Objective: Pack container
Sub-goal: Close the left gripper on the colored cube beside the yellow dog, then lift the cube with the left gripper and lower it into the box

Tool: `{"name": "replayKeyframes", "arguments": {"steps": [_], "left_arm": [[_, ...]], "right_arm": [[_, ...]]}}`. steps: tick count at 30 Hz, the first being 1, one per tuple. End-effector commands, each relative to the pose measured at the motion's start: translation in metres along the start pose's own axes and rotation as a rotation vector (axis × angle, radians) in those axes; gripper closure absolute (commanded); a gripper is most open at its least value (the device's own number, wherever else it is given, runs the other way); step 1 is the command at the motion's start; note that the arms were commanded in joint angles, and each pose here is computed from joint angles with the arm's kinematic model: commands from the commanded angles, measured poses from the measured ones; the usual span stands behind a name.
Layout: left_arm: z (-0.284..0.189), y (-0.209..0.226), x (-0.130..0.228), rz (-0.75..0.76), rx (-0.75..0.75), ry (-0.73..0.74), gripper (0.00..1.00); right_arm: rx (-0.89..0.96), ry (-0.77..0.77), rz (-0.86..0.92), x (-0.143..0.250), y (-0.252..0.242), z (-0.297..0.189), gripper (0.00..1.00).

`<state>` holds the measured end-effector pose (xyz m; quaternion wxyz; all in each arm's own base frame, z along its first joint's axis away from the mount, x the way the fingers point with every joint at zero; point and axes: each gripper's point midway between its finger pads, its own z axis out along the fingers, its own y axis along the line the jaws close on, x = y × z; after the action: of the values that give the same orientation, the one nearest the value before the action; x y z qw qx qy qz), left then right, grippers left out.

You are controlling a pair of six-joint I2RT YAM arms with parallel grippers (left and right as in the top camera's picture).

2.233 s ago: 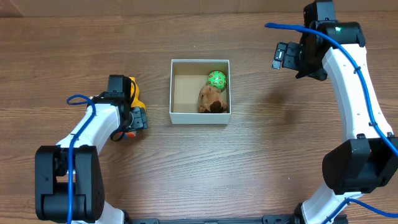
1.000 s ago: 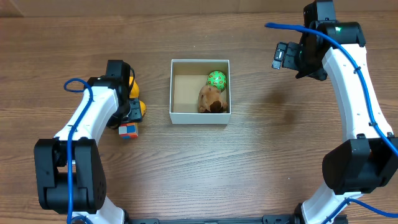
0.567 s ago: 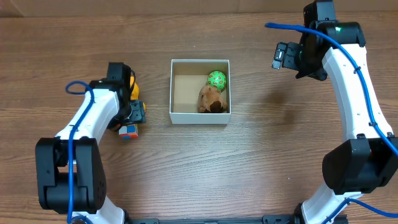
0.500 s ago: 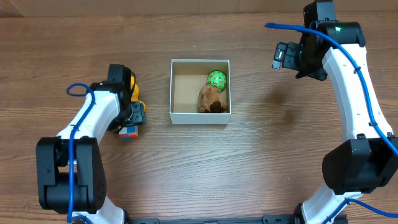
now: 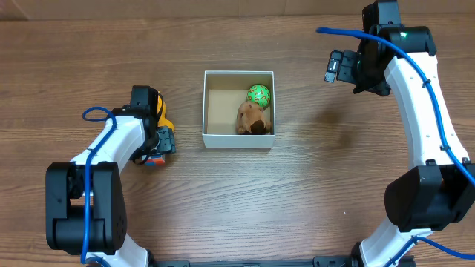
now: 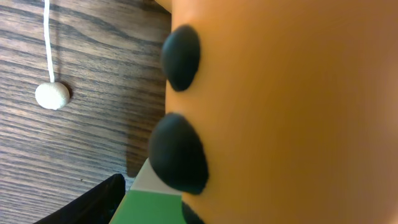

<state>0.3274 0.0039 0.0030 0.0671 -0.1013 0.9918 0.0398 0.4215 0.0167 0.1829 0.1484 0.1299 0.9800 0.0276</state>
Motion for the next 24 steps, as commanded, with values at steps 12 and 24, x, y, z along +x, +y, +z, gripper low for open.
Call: {"name": "replayKeyframes", "arguments": {"steps": [12, 24], "left_arm": [[0.0107, -0.0007, 0.0104, -0.011, 0.005, 0.027, 0.39], [0.0078, 0.0007, 0.0133, -0.005, -0.002, 0.046, 0.55]], "right_arm": [[-0.002, -0.042, 0.010, -0.0064, -0.0020, -0.0133, 0.00], [-0.002, -0.042, 0.010, -0.0064, -0.0020, -0.0133, 0.00]]}}
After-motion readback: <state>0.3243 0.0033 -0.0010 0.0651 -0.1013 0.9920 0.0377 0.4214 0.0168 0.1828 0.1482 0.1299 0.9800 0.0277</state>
